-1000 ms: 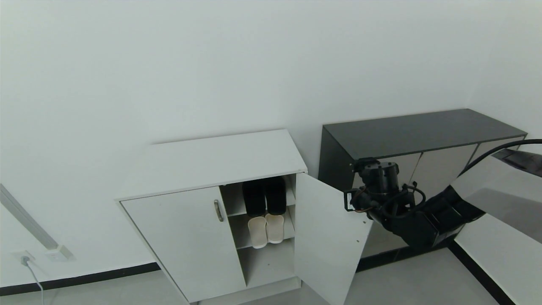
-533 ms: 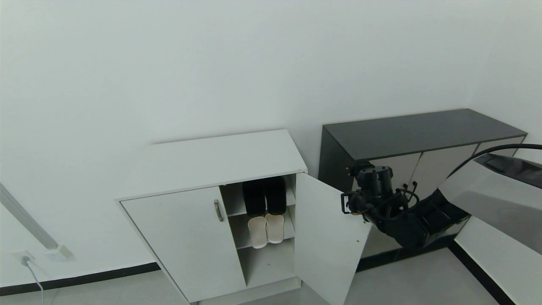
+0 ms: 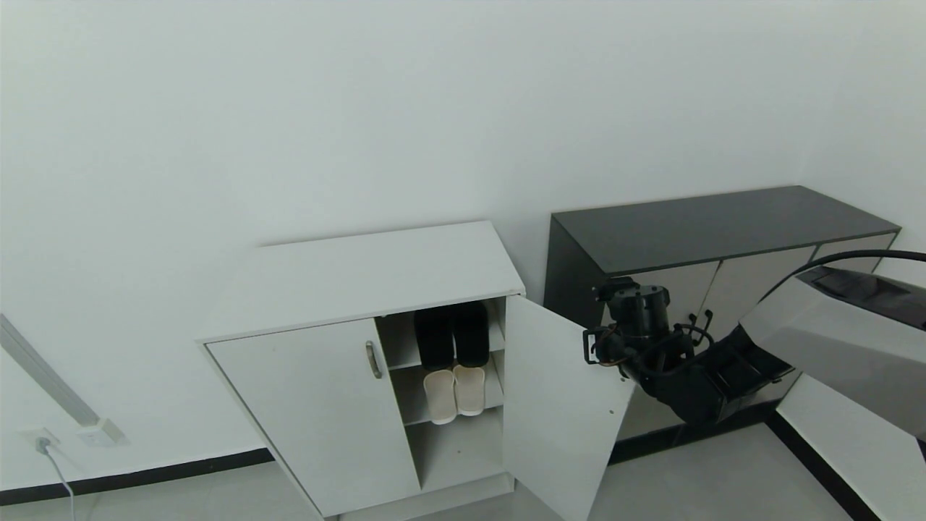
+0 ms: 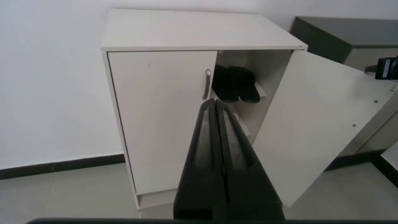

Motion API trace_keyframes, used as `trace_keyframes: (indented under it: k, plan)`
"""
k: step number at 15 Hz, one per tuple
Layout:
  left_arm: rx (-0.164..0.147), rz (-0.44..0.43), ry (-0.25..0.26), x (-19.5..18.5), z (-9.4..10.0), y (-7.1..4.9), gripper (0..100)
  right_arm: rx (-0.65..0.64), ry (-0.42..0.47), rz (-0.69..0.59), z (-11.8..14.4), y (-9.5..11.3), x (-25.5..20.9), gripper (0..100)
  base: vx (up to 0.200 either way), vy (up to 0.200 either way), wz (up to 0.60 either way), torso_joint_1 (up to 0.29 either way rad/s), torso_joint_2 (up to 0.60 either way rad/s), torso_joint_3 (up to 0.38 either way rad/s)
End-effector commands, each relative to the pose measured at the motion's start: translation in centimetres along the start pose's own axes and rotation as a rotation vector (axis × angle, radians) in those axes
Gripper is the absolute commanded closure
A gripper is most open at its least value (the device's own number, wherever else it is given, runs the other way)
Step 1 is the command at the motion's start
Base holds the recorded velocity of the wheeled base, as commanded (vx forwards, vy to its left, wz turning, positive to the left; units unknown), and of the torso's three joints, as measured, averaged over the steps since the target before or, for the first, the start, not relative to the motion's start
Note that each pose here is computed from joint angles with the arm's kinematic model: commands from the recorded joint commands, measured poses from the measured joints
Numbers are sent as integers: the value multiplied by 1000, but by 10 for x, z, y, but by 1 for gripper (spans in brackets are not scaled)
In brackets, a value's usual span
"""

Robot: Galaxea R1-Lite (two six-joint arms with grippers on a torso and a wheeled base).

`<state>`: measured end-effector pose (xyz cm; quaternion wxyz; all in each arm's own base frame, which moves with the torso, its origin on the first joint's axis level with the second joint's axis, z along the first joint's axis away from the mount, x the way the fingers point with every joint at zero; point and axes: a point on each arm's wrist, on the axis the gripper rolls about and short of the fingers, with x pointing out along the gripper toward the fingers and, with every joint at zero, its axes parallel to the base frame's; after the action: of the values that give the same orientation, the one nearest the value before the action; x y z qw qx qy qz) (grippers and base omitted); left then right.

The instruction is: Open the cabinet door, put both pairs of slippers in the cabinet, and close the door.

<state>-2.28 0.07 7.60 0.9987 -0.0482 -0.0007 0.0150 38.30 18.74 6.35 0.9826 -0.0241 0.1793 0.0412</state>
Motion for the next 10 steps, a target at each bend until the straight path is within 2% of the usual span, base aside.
trace_keyframes:
  k: [1,7,10]
  plan:
    - [0,2,1,0,0,0,100,-3,8,-3,-4,0,3,100,0,0,0,0,0,0]
    - [0,1,1,0,0,0,100,-9,11,9,-5,4,0,100,0,0,0,0,0,0]
    - [0,2,0,0,0,0,100,-28,12,57,-6,23,-14,100,0,0,0,0,0,0]
